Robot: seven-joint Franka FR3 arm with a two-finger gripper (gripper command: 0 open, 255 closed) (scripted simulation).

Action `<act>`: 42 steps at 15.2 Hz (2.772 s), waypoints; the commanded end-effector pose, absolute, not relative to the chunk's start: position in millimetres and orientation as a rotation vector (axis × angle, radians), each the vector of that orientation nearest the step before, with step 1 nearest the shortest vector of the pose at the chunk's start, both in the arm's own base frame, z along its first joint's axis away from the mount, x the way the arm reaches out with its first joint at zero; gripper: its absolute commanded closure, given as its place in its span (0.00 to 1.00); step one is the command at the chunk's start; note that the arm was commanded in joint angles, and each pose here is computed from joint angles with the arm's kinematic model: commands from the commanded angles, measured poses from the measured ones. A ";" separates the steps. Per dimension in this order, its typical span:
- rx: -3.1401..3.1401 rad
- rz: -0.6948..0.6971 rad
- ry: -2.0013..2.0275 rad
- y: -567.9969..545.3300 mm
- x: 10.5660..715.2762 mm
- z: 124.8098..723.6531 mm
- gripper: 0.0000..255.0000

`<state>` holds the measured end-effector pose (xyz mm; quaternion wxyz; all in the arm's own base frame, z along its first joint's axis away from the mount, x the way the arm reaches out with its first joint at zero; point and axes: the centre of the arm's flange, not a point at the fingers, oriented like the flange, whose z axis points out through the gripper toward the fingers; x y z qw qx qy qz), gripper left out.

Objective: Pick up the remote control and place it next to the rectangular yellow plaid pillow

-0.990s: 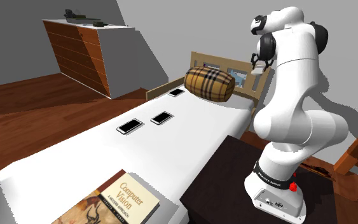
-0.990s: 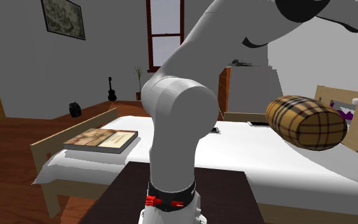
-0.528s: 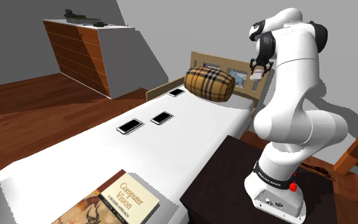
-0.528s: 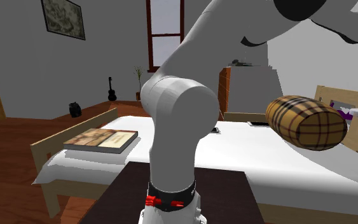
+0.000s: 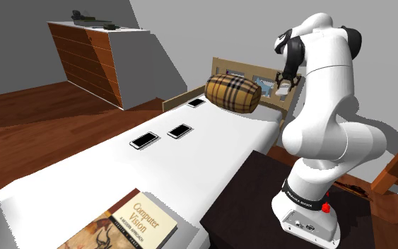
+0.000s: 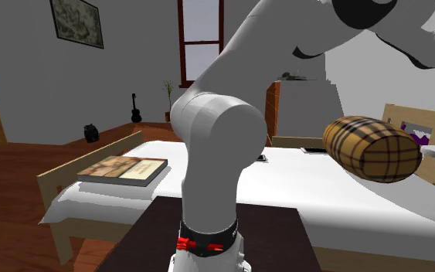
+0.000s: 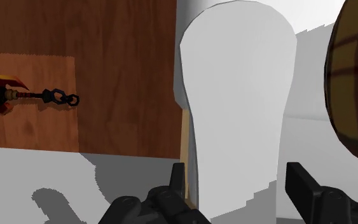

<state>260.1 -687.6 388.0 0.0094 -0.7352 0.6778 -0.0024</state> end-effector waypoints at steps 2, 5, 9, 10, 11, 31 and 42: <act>-2.296 -0.009 2.117 -687.4 259.8 372.1 1.00; -2.296 -0.009 2.117 -687.4 259.8 356.3 1.00; -2.296 -0.009 2.117 -687.4 259.8 335.1 1.00; -2.296 -0.009 2.117 -687.4 259.8 329.9 1.00; -2.296 -0.009 2.117 -687.4 259.8 324.6 1.00; -2.296 -0.009 2.117 -687.4 259.8 218.9 1.00; -2.296 -0.009 2.117 -687.4 259.8 194.9 1.00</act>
